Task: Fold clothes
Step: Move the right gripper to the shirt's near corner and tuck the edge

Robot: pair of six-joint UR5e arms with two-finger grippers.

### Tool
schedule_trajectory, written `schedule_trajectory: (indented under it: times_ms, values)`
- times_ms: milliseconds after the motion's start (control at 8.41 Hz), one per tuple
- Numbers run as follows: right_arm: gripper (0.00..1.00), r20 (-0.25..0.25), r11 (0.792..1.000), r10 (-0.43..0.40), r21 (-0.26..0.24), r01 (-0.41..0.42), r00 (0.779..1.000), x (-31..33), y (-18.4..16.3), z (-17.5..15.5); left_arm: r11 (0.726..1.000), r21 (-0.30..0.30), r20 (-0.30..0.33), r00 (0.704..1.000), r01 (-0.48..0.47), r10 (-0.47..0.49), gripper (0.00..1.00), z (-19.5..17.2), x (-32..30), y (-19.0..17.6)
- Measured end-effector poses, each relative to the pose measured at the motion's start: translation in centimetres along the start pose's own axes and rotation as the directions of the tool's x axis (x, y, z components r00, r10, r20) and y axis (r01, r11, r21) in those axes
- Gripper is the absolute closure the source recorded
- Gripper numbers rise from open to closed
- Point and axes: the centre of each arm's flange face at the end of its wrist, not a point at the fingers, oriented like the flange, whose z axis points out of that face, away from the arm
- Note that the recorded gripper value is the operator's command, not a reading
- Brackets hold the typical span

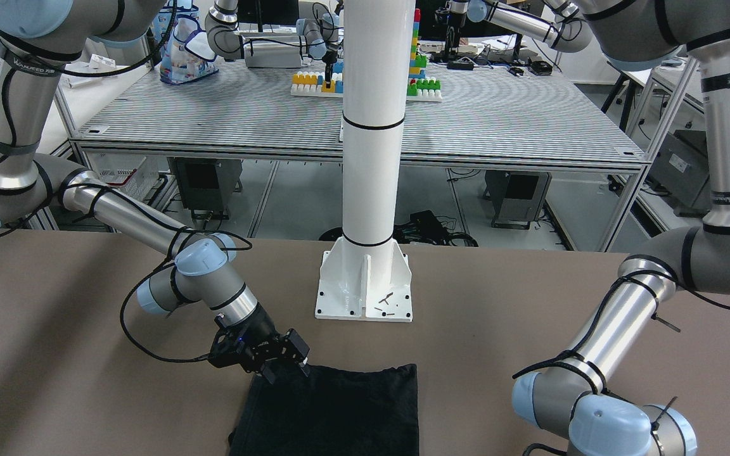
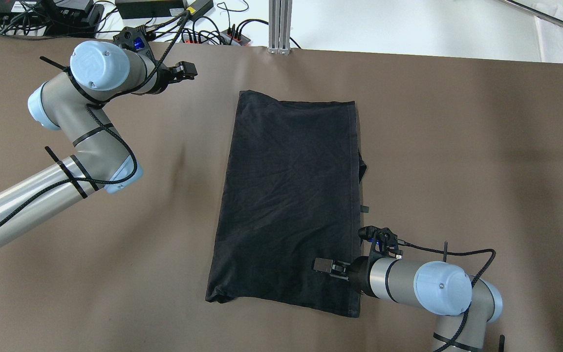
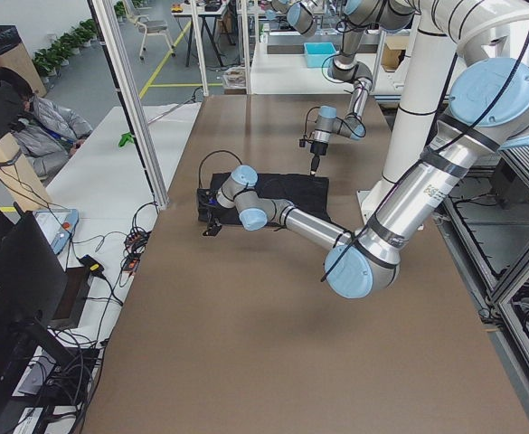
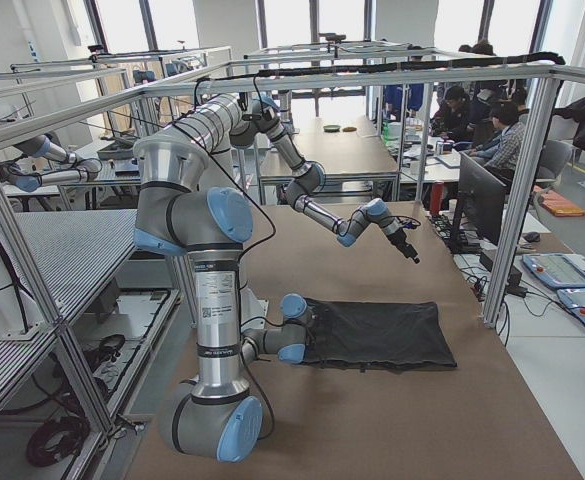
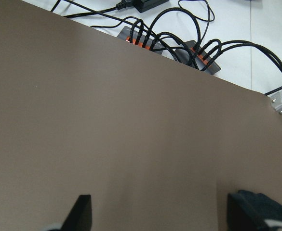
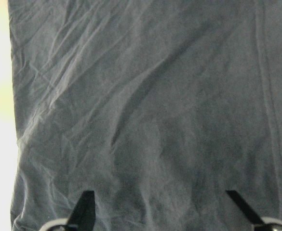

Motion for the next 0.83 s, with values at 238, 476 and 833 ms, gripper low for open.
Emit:
schedule_trajectory:
  times_ms: [238,476,833]
  values:
    - [0.06,-0.023,0.997,0.073,0.012,-0.073,0.997,1.7,-0.1,-0.7,1.000,0.015,0.003,1.000,-0.001,0.001,0.00,0.0,0.0,-0.1]
    - [0.06,-0.041,0.992,0.122,0.030,-0.121,0.992,2.8,0.6,-0.4,1.000,0.016,0.005,1.000,-0.001,0.001,0.00,0.2,0.0,0.0]
    - [0.06,-0.070,0.992,0.125,0.033,-0.123,0.990,3.3,3.4,1.7,1.000,0.015,0.004,1.000,-0.003,0.003,0.00,0.3,0.0,0.1]
